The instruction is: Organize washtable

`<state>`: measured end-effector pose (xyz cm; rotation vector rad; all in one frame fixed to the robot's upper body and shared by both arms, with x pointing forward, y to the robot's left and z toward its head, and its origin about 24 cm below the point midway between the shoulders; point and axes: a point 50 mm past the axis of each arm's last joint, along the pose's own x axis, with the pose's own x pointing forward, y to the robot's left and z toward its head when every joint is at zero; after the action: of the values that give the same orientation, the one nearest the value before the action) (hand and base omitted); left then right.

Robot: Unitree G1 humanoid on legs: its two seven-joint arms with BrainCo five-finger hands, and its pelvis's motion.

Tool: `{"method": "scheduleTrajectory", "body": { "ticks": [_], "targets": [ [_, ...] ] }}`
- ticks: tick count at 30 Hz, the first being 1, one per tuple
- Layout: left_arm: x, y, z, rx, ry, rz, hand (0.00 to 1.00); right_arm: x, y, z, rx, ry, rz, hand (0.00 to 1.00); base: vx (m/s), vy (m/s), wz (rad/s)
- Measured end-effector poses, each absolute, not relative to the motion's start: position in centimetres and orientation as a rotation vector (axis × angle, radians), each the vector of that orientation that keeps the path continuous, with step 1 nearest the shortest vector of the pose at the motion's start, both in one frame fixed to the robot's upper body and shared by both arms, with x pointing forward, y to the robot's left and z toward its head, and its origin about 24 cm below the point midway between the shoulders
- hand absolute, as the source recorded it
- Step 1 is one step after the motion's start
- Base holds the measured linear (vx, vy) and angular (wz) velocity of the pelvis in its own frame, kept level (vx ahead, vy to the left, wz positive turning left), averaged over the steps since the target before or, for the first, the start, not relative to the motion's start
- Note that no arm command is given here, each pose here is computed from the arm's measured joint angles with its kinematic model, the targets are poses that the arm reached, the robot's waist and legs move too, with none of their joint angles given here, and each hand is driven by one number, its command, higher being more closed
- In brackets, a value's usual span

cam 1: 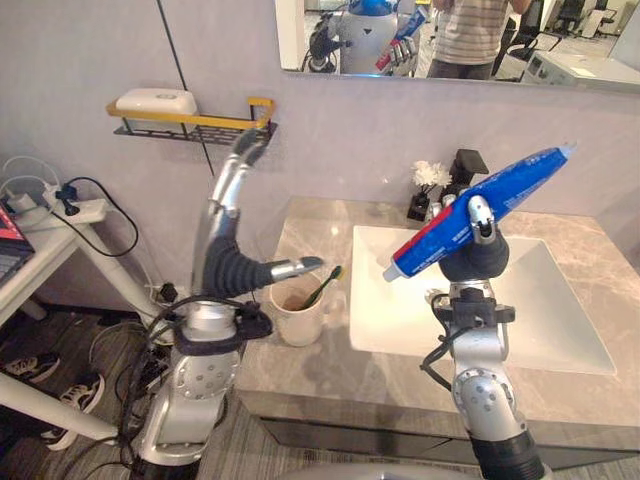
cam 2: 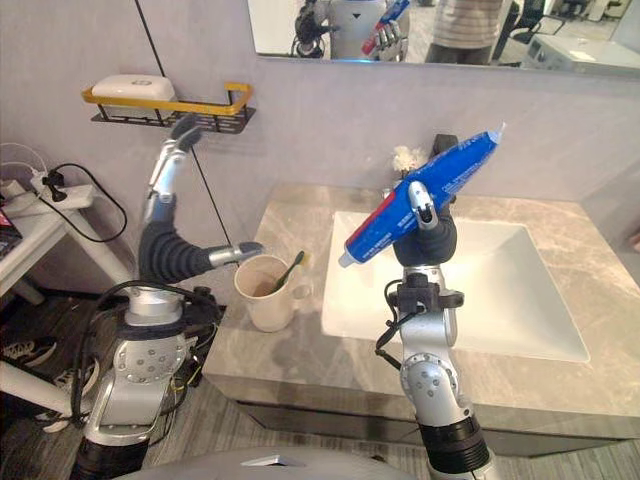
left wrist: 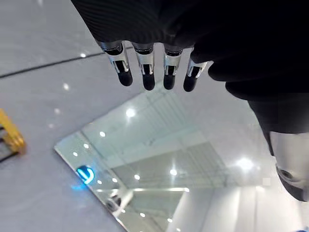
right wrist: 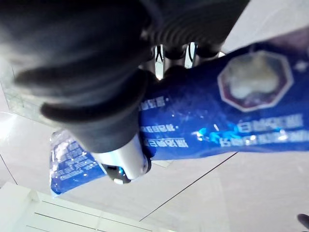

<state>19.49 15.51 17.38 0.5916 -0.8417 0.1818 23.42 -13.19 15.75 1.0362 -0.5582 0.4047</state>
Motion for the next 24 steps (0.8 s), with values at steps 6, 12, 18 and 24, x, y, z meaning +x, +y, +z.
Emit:
{"method": "scheduleTrajectory", "body": {
  "ticks": [6, 12, 18, 24],
  "targets": [
    [18.5, 18.4, 15.0, 0.595, -0.659, 0.339, 0.00, 23.5, -14.0, 15.8, 1.038, -0.581, 0.355, 1.00, 0.02, -0.002, 0.04],
    [19.4, 22.1, 7.3, 0.558, -0.237, 0.472, 0.00, 23.8, -14.5, 15.5, 1.061, -0.590, 0.301, 1.00, 0.01, 0.000, 0.02],
    [17.2, 23.3, -4.3, 0.424, 0.351, 0.441, 0.00, 24.3, -14.4, 14.4, 1.057, -0.540, 0.268, 1.00, 0.01, -0.001, -0.02],
    [12.3, 21.6, -12.3, 0.298, 0.809, 0.349, 0.00, 24.5, -14.1, 13.8, 1.062, -0.501, 0.252, 1.00, 0.02, 0.003, -0.03]
  ]
}}
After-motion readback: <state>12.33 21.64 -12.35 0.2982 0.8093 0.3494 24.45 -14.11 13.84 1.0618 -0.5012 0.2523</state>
